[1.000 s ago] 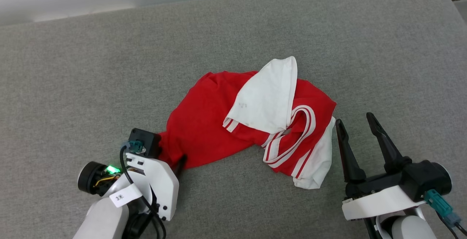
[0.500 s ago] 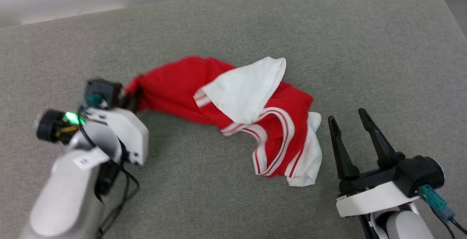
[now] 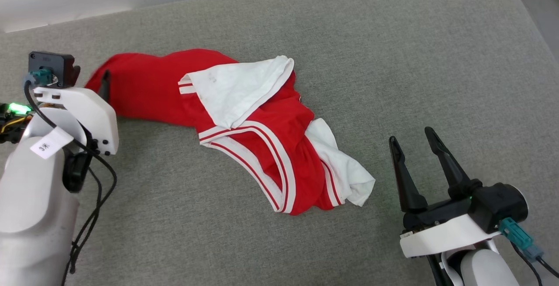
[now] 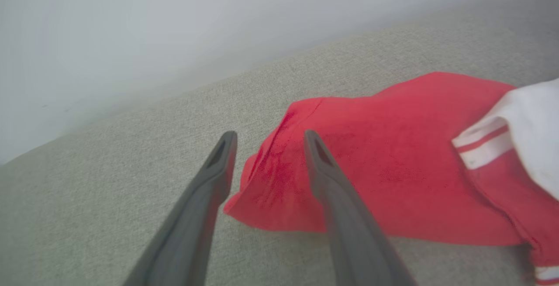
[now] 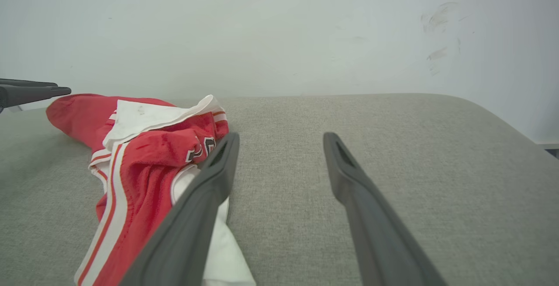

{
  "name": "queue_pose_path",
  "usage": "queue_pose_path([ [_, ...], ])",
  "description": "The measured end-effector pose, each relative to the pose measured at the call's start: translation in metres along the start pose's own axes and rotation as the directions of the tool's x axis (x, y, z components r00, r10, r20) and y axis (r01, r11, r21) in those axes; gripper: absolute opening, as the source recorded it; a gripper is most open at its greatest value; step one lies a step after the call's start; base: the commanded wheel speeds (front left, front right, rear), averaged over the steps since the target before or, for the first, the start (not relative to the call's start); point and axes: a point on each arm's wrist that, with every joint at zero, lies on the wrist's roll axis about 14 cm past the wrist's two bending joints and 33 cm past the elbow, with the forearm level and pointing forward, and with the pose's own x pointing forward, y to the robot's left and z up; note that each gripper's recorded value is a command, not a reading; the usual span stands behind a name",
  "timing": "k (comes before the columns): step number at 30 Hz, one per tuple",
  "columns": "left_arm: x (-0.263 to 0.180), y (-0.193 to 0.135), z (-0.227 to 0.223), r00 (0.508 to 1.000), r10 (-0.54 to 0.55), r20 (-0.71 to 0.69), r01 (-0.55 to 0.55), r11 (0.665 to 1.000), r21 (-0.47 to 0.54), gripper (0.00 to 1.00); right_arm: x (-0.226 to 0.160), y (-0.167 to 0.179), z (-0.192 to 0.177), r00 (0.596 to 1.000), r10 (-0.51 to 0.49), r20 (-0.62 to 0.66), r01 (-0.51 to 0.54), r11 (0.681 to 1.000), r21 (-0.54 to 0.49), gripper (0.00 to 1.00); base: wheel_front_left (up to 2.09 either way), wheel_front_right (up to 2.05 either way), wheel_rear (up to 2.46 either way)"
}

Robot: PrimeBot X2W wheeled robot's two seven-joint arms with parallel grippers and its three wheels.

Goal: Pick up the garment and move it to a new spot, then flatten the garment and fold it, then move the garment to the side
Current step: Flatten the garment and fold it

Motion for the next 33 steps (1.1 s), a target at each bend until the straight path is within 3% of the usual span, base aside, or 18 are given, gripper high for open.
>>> queue_pose_path([
  [7, -0.017, -0.009, 0.036, 0.975, -0.011, 0.223, 0.020, 0.999, -0.037, 1.00, 0.004, 0.006, 0.007, 0.999, 0.021, 0.025, -0.021, 1.000, -0.003, 1.00, 0.00, 0.00, 0.00],
  [17, -0.093, -0.030, 0.087, 0.844, -0.004, 0.536, 0.078, 0.990, -0.115, 1.00, 0.002, 0.023, 0.025, 0.994, 0.074, 0.077, -0.072, 0.997, -0.026, 1.00, 0.00, 0.00, 0.00],
  [23, -0.143, -0.032, 0.082, 0.819, 0.039, 0.573, 0.059, 0.987, -0.151, 1.00, -0.002, 0.037, 0.036, 0.988, 0.114, 0.109, -0.111, 0.993, -0.033, 1.00, 0.00, 0.00, 0.00],
  [33, -0.191, -0.039, 0.043, 0.842, 0.120, 0.525, -0.006, 0.977, -0.213, 1.00, -0.010, 0.051, 0.041, 0.981, 0.152, 0.122, -0.149, 0.988, -0.031, 1.00, 0.00, 0.00, 0.00],
])
